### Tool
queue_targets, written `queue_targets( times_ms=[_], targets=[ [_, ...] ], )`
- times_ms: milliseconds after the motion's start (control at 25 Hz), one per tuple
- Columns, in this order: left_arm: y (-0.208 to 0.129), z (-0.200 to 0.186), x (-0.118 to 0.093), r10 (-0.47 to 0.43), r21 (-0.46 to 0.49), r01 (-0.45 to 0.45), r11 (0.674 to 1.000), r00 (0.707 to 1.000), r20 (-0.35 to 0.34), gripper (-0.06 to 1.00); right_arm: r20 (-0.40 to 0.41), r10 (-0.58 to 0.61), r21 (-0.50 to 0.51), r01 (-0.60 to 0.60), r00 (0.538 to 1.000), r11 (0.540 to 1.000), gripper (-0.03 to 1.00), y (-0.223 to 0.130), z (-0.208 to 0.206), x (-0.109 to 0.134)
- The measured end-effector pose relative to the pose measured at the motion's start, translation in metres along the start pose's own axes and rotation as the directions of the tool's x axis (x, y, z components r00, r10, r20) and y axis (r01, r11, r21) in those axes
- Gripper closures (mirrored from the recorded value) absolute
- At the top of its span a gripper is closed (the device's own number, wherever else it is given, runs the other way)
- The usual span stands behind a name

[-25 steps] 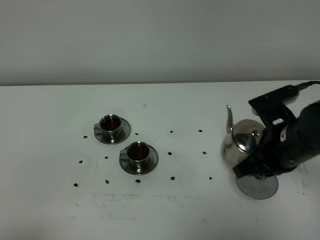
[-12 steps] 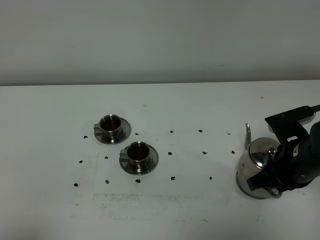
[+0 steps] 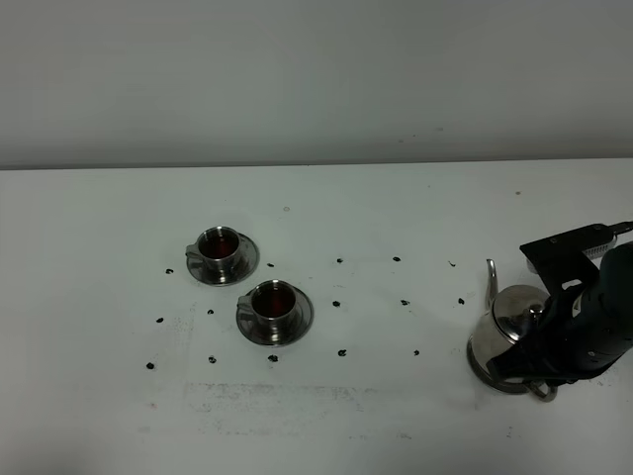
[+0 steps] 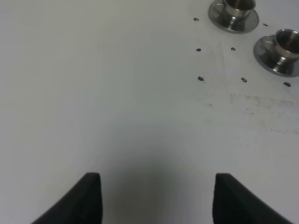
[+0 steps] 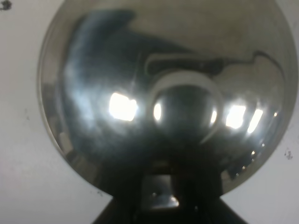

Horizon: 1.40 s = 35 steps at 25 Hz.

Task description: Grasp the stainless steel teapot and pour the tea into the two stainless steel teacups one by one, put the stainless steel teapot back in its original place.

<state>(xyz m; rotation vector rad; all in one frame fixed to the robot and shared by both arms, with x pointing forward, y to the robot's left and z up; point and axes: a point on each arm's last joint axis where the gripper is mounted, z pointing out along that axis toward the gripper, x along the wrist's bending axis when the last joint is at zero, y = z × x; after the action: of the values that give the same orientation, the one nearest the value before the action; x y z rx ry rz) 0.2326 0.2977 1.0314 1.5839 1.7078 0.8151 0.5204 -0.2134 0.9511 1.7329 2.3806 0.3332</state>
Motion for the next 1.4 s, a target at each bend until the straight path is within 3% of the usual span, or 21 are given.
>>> queue_targets(
  times_ms=[680, 1040, 1200, 1400],
  targets=[
    [0.000, 0.000, 0.000, 0.000, 0.000, 0.000, 1.000, 1.000, 0.000, 0.44, 0.000, 0.008, 0.006, -0.008, 1.000, 1.000, 0.76, 0.001, 0.007, 0.000],
    [0.000, 0.000, 0.000, 0.000, 0.000, 0.000, 1.000, 1.000, 0.000, 0.44, 0.000, 0.015, -0.002, -0.015, 1.000, 1.000, 0.44, 0.001, 0.007, 0.000],
    [0.000, 0.000, 0.000, 0.000, 0.000, 0.000, 1.000, 1.000, 0.000, 0.44, 0.000, 0.015, -0.023, -0.015, 1.000, 1.000, 0.41, 0.002, 0.000, 0.000],
    [0.000, 0.000, 0.000, 0.000, 0.000, 0.000, 1.000, 1.000, 0.000, 0.44, 0.009, 0.007, -0.103, -0.006, 1.000, 0.995, 0.41, 0.000, -0.037, -0.001]
  ],
)
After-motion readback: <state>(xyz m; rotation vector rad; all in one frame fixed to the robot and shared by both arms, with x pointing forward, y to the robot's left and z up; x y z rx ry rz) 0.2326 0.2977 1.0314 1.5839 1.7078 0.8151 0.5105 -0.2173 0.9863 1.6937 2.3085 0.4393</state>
